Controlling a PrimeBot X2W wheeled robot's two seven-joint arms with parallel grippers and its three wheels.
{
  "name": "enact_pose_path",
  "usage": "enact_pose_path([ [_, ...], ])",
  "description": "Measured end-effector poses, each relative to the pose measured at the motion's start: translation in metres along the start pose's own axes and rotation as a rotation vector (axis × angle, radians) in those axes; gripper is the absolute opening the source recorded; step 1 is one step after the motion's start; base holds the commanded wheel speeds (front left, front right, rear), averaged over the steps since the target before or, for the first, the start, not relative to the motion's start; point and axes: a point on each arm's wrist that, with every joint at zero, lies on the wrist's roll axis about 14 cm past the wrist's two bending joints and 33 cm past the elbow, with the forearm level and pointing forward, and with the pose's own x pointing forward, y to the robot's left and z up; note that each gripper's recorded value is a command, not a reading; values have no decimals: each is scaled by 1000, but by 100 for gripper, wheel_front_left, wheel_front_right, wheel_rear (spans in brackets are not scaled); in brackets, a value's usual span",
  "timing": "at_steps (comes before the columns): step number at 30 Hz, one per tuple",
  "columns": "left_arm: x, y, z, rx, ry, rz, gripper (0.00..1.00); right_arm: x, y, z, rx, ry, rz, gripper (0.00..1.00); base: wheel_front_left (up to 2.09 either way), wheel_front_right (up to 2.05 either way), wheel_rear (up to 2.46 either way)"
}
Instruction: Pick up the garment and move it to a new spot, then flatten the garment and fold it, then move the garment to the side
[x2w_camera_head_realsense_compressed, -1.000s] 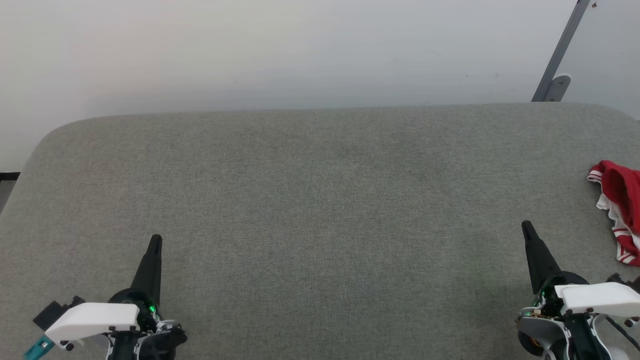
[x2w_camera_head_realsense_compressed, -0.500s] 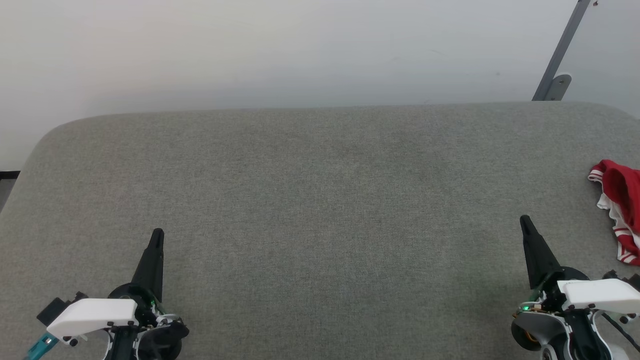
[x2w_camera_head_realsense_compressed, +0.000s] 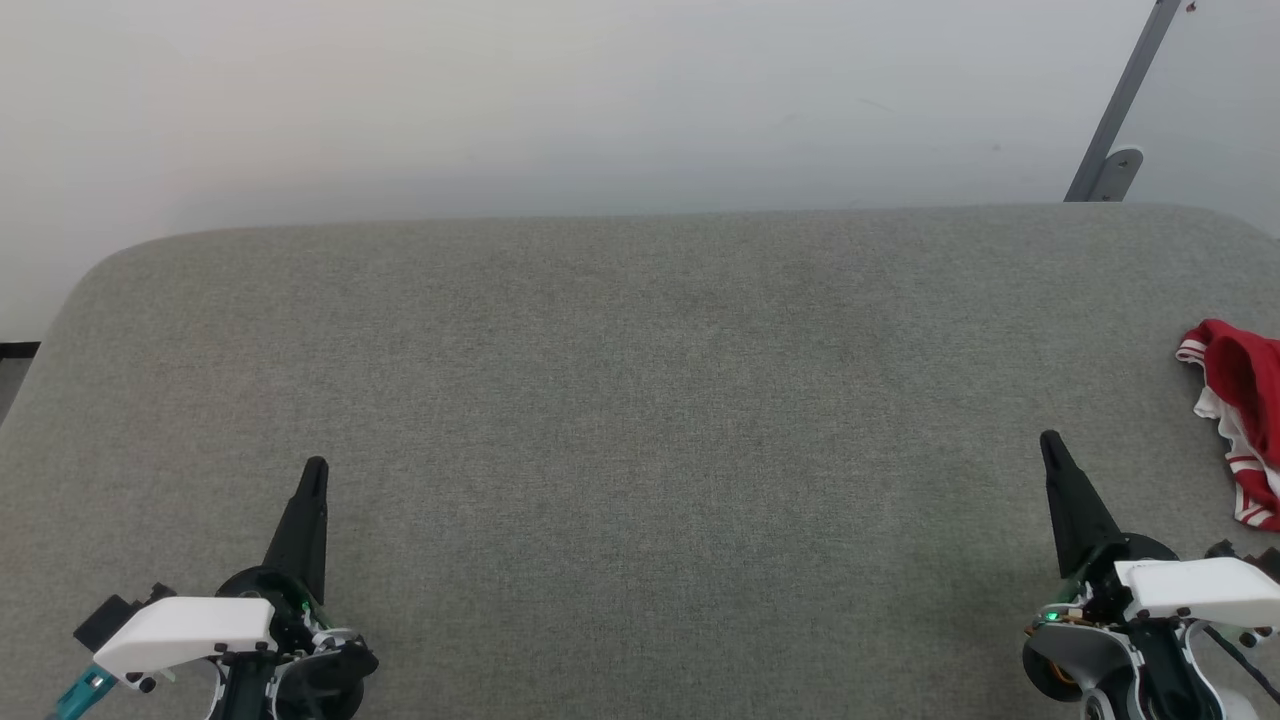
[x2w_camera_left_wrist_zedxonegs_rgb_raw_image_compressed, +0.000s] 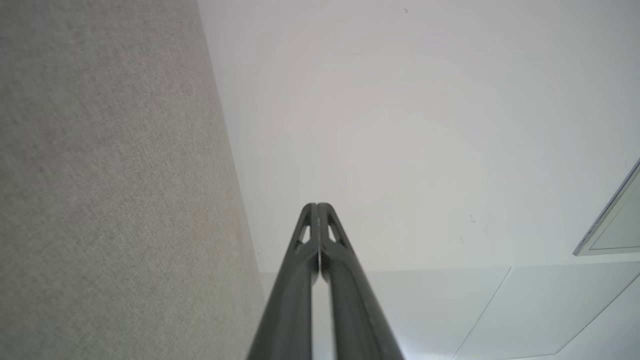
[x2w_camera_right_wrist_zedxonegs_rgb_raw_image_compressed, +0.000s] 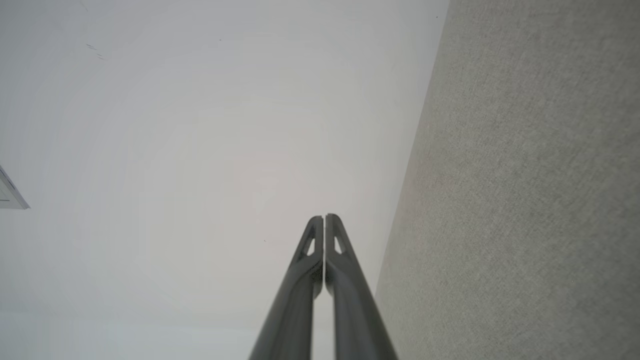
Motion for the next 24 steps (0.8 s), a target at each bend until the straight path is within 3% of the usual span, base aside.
enact_pose_path([
  [24, 0, 0, 0, -1, -1, 0, 0, 0, 0, 0, 0, 1, 0, 0, 0, 0, 0],
])
